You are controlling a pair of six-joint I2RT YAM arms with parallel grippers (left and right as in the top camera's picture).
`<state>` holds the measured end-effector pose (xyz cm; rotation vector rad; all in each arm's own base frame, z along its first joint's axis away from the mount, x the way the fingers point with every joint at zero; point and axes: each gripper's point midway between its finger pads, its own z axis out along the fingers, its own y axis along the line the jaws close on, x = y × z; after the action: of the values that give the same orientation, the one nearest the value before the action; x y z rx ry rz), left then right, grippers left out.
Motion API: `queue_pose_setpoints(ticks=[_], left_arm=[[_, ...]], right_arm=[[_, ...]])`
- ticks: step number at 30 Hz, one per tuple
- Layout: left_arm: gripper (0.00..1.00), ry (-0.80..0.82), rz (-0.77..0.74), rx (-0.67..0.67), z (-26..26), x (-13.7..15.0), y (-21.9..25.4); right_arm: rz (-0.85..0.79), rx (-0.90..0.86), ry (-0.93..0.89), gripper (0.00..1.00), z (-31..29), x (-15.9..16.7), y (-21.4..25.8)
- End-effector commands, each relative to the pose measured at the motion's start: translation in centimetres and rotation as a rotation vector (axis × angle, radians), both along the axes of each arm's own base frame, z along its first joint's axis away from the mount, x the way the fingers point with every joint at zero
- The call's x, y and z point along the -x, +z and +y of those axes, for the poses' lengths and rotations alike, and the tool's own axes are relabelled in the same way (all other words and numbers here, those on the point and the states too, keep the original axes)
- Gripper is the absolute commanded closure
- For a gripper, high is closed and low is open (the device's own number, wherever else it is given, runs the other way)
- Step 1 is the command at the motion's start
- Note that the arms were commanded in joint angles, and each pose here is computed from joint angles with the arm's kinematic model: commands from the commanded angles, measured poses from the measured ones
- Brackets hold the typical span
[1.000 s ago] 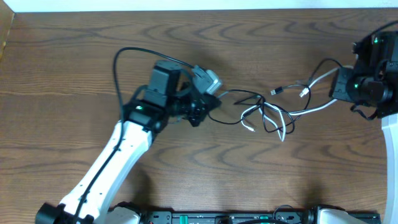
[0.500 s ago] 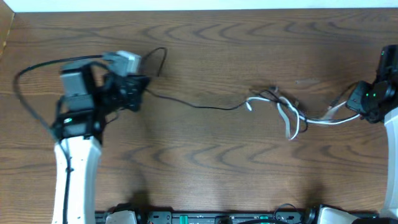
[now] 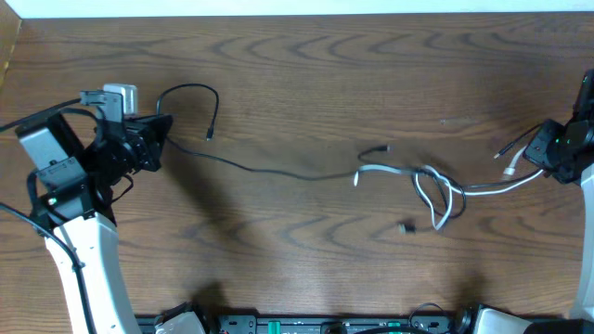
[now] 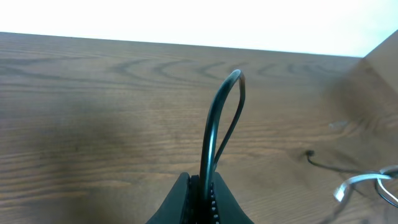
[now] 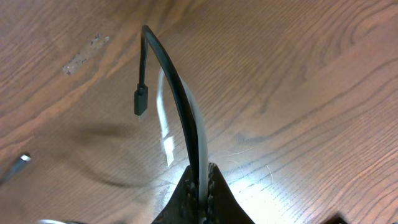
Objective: Untangle cables
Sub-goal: 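Pull the grippers apart, left to the left and right to the right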
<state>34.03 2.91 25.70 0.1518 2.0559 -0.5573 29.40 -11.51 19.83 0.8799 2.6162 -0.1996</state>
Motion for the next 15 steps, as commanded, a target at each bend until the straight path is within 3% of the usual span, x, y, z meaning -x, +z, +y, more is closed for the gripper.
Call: queue_pose_setpoints(ticks=[1, 15], left_arm=[[0.92, -0.010, -0.024, 0.055, 0.3, 0.6, 0.9], [0.92, 0.052, -0.090, 0.188, 4.3, 2.7, 2.8]], right_arm=[[0.030, 0.003, -0.003, 0.99, -0.4, -0.4, -1.0], [0.128, -0.183, 0.068, 0.99, 1.6, -5.0, -9.1]])
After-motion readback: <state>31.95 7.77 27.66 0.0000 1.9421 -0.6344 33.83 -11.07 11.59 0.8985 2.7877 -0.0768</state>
